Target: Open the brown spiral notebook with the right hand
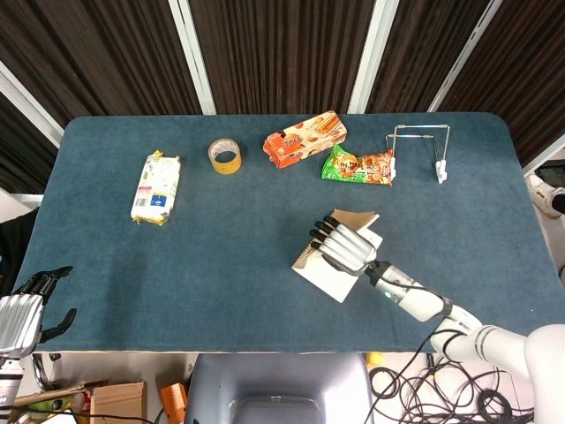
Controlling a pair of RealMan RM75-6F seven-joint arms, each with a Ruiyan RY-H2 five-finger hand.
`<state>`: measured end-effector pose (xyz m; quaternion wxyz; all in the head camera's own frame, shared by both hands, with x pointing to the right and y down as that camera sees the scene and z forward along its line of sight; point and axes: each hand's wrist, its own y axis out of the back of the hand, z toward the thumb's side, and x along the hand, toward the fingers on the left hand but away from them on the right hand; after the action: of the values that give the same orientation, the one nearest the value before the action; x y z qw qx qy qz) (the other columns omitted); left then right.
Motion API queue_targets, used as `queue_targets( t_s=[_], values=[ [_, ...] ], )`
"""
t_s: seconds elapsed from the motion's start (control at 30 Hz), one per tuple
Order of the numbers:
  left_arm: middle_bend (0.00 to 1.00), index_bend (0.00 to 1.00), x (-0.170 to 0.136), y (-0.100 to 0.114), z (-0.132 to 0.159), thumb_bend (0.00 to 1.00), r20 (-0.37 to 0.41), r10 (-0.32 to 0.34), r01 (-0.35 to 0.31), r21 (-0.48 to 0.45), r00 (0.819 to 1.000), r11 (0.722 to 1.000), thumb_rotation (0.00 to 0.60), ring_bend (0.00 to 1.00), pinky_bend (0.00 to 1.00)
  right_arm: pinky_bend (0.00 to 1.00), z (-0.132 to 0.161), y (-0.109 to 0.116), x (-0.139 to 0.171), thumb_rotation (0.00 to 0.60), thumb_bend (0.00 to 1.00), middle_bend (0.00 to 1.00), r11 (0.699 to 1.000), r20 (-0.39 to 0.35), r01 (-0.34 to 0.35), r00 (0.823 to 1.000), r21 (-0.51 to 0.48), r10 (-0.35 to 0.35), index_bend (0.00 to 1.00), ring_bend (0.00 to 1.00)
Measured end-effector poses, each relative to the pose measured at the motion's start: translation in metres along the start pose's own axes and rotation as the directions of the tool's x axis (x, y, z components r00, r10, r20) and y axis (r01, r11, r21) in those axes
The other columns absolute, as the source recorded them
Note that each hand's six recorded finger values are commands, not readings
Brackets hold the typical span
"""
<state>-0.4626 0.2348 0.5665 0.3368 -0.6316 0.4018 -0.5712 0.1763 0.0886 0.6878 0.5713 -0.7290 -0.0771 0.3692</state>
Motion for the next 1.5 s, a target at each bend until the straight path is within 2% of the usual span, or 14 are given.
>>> queue_targets(
  t_s=[0.23,0.4,0.47,0.57,0.67,0.73,0.87,1.07,1.13,1.3,1.5],
  values=[
    [0.29,0.23,0.000,0.002,-0.002,0.32,-0.005,0.005,-0.005,-0.009,1.000,1.000,0.600,0.23,0.45,0.25,0.002,0.026,-0.038,0.600,0.53,0.30,0.984,0.018,0.000,1.000,0.180,-0.003,0.79,0.20],
    [0.29,0.23,-0.001,0.003,-0.002,0.32,-0.006,0.010,-0.010,-0.011,1.000,1.000,0.600,0.23,0.45,0.25,0.001,0.023,-0.066,0.600,0.53,0.30,0.970,0.055,-0.003,0.998,0.244,-0.010,0.79,0.20],
    [0.29,0.23,-0.001,0.003,-0.003,0.32,-0.008,0.011,-0.011,-0.013,1.000,1.000,0.600,0.23,0.45,0.25,-0.002,0.018,-0.077,0.600,0.53,0.30,0.966,0.074,-0.011,0.997,0.257,-0.009,0.74,0.20],
    [0.29,0.23,0.000,0.004,-0.005,0.32,-0.013,0.014,-0.015,-0.018,1.000,1.000,0.600,0.23,0.45,0.25,-0.006,0.008,-0.089,0.600,0.50,0.30,0.962,0.100,-0.025,0.995,0.273,-0.002,0.57,0.18],
    [0.29,0.23,0.000,0.005,-0.006,0.32,-0.016,0.017,-0.017,-0.022,1.000,1.000,0.600,0.23,0.45,0.24,-0.010,-0.002,-0.098,0.600,0.44,0.26,0.958,0.123,-0.040,0.992,0.283,0.005,0.37,0.12],
    [0.29,0.23,0.000,0.005,-0.006,0.32,-0.017,0.017,-0.018,-0.025,1.000,1.000,0.600,0.23,0.45,0.23,-0.011,-0.008,-0.103,0.600,0.41,0.19,0.957,0.137,-0.047,0.991,0.285,0.008,0.26,0.06],
    [0.29,0.23,0.001,0.005,-0.007,0.32,-0.019,0.018,-0.018,-0.027,1.000,0.999,0.600,0.23,0.45,0.21,-0.013,-0.018,-0.114,0.600,0.39,0.13,0.960,0.166,-0.054,0.986,0.275,0.008,0.16,0.00],
    [0.29,0.23,0.001,0.005,-0.007,0.32,-0.017,0.015,-0.016,-0.028,1.000,0.999,0.600,0.23,0.45,0.14,-0.011,-0.023,-0.122,0.600,0.37,0.02,0.964,0.191,-0.031,0.981,0.263,-0.021,0.03,0.00],
    [0.29,0.23,0.001,0.005,-0.006,0.32,-0.015,0.014,-0.014,-0.027,1.000,1.000,0.600,0.23,0.45,0.11,-0.011,-0.023,-0.123,0.600,0.35,0.00,0.965,0.199,-0.024,0.980,0.262,-0.029,0.00,0.00],
    [0.29,0.23,0.001,0.004,-0.006,0.32,-0.012,0.012,-0.012,-0.026,1.000,1.000,0.600,0.23,0.45,0.08,-0.011,-0.025,-0.123,0.600,0.32,0.00,0.974,0.226,-0.005,0.973,0.227,-0.048,0.00,0.00],
    [0.29,0.23,0.002,0.005,-0.008,0.32,-0.018,0.011,-0.012,-0.029,1.000,1.000,0.600,0.23,0.45,0.06,-0.015,-0.020,-0.118,0.600,0.19,0.00,0.986,0.246,0.052,0.965,0.159,-0.090,0.00,0.00]
  ],
)
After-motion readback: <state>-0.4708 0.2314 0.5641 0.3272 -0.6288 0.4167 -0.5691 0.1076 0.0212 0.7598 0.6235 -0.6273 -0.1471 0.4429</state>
